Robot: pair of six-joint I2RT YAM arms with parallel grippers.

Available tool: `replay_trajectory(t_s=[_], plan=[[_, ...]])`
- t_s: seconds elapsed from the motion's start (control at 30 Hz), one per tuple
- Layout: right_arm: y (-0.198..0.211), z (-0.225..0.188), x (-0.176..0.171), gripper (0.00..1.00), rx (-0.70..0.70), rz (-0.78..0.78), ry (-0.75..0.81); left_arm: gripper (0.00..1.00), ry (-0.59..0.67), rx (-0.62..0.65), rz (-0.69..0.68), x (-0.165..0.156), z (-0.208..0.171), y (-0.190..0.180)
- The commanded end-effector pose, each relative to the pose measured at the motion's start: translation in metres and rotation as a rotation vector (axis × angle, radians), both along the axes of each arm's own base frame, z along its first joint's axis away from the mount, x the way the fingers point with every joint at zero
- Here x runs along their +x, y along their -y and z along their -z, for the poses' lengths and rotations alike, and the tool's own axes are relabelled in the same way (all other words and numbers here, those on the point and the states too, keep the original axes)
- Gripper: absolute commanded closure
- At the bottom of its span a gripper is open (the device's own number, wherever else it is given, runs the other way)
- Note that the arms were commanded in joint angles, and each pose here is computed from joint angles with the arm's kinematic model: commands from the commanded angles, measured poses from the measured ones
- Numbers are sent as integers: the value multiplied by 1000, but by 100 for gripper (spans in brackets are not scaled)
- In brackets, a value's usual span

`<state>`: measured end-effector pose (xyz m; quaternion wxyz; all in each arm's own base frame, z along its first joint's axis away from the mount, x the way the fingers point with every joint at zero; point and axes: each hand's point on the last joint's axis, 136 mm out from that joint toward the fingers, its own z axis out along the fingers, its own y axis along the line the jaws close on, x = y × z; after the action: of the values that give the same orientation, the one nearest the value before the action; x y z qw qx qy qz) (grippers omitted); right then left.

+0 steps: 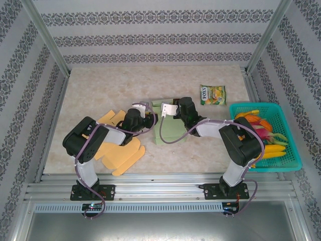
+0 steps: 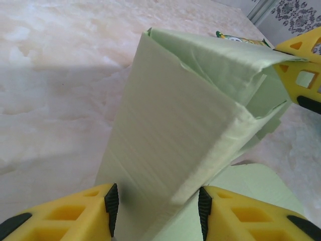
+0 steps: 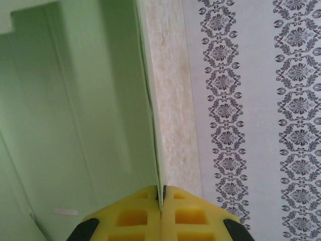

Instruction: Fold the paper box

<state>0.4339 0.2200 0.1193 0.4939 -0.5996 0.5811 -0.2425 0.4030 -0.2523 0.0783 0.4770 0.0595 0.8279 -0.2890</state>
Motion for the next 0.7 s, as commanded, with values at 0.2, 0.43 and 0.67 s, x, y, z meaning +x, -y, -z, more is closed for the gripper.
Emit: replay_trajectory(t_s=[0.2, 0.43, 0.67], plan=[[-3, 38, -25, 100, -32, -15, -102, 53, 157, 54, -128, 23, -13, -8], [-2, 42, -29, 100, -25, -15, -121, 55, 195, 103, -154, 28, -13, -12], [6, 43, -27, 100, -13, 47, -120, 59, 175, 186, -301, 28, -10, -27]])
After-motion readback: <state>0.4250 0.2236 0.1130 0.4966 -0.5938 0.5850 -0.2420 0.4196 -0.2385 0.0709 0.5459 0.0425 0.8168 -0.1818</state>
